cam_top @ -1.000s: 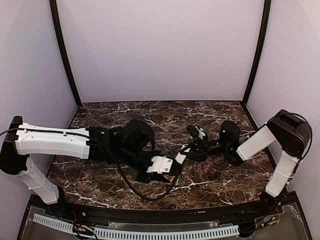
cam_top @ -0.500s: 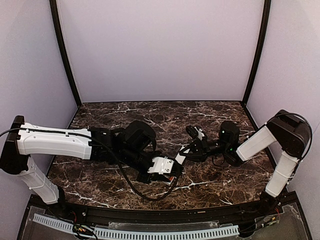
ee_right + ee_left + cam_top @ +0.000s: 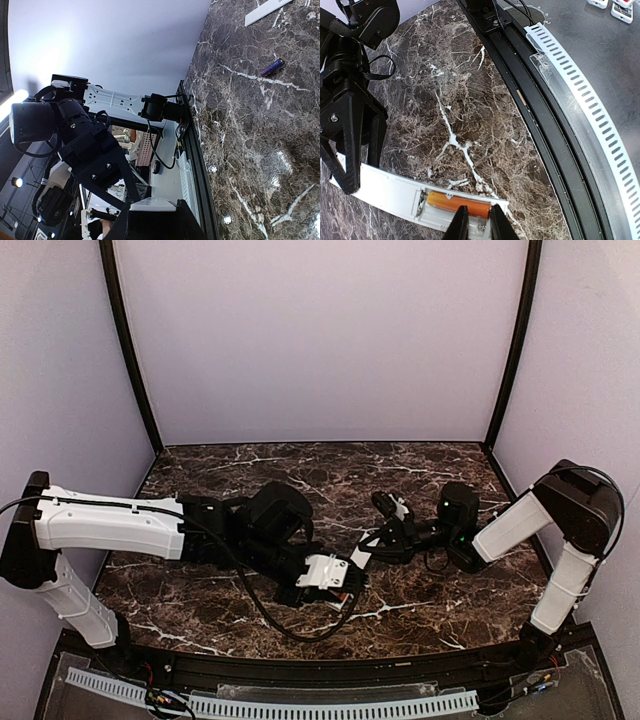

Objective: Load the batteries into the remote control
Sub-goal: Place the battery in the battery compartment.

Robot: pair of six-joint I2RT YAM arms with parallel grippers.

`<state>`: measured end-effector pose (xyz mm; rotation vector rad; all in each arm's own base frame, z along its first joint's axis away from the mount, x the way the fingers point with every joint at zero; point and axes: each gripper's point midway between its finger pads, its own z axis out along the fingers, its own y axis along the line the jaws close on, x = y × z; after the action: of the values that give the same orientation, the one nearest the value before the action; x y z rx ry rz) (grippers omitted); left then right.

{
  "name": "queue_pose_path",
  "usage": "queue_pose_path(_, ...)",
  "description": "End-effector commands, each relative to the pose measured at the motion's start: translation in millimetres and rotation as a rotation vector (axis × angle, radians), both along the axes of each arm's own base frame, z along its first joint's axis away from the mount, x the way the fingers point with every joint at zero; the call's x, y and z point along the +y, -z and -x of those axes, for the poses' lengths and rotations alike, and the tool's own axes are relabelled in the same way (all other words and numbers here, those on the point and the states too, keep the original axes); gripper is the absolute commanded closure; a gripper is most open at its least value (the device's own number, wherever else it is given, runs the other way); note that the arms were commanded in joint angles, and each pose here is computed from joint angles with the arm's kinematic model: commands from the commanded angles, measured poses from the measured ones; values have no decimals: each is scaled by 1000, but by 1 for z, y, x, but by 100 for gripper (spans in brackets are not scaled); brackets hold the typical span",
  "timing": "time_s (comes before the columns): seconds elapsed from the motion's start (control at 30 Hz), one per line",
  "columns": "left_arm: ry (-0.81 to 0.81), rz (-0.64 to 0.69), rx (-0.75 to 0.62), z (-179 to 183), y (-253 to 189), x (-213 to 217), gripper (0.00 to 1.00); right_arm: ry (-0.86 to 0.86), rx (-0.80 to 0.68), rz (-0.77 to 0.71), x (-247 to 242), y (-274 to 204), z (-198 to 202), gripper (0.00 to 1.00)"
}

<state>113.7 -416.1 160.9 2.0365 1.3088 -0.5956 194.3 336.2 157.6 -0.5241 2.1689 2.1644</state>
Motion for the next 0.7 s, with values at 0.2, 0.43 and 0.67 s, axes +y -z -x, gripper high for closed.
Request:
queue_pose_path(0.2, -38, -39, -13, -8, 8, -5, 85, -31, -36, -33, 6, -12, 6, 100)
queue_pose_path(0.43, -64, -96, -14, -13, 21, -2, 87, -34, -33, -41, 7, -14, 7, 100)
queue_pose_path(0.67, -89, -151, -1, -17, 30, -1, 88, -35, -39, -44, 6, -17, 8, 100)
